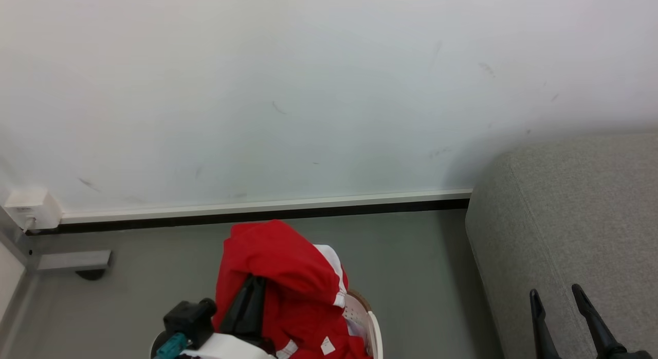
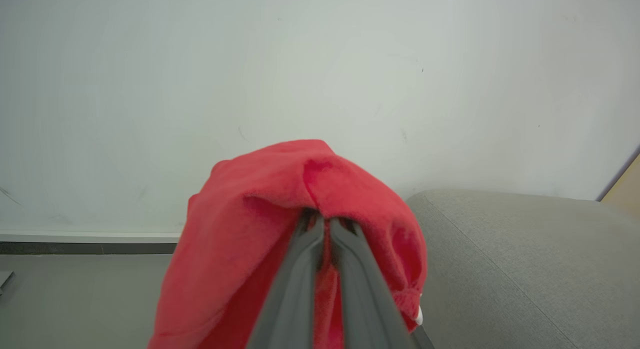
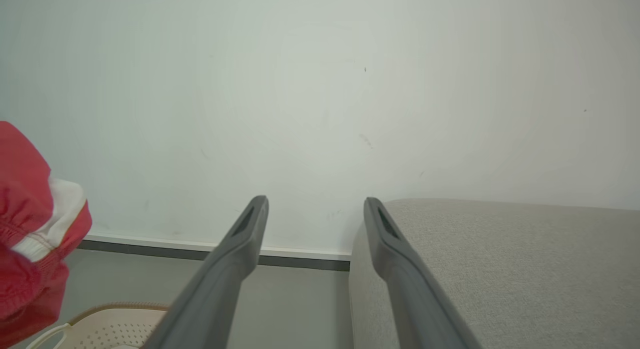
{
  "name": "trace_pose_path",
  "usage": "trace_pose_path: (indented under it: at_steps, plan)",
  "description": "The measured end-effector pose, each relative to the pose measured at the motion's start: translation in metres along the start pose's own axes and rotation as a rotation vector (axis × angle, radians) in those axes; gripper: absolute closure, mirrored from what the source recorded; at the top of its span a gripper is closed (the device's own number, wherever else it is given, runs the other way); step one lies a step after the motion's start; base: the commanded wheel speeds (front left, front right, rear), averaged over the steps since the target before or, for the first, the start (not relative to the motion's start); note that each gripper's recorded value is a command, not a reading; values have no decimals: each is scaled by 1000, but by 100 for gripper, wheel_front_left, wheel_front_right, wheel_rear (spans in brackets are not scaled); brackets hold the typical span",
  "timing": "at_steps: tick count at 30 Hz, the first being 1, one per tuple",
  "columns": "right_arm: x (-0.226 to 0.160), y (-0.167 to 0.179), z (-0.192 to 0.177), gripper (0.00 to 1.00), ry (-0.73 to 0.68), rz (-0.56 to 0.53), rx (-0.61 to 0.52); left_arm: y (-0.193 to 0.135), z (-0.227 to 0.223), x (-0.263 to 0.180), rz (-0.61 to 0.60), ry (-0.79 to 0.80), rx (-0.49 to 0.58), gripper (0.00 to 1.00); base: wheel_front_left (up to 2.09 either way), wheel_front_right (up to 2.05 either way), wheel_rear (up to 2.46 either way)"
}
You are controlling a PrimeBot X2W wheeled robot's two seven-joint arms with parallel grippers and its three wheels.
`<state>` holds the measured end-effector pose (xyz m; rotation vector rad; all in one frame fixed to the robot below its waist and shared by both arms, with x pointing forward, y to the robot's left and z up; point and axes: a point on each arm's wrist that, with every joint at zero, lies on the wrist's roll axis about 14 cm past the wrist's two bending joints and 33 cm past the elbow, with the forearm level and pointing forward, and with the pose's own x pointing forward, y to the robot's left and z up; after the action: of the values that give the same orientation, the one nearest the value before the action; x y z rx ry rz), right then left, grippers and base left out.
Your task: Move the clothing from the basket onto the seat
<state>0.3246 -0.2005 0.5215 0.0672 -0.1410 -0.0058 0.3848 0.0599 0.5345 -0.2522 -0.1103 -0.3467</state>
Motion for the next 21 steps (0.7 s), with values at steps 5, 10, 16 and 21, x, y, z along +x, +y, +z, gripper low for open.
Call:
trace_pose_path:
  at_steps: [5,10,16,21]
  plan:
    - [4,12,4,0,-14,39,-12,-2,2,1,-9,-5,3,100,0,0,0]
    - [10,36,13,0,-42,134,-37,-10,3,2,-36,-9,2,100,0,0,0]
    - [13,80,22,0,-70,317,-76,-24,3,6,-86,-10,9,100,0,0,0]
    - [5,124,19,0,-67,501,-109,-41,6,10,-141,-18,11,100,0,0,0]
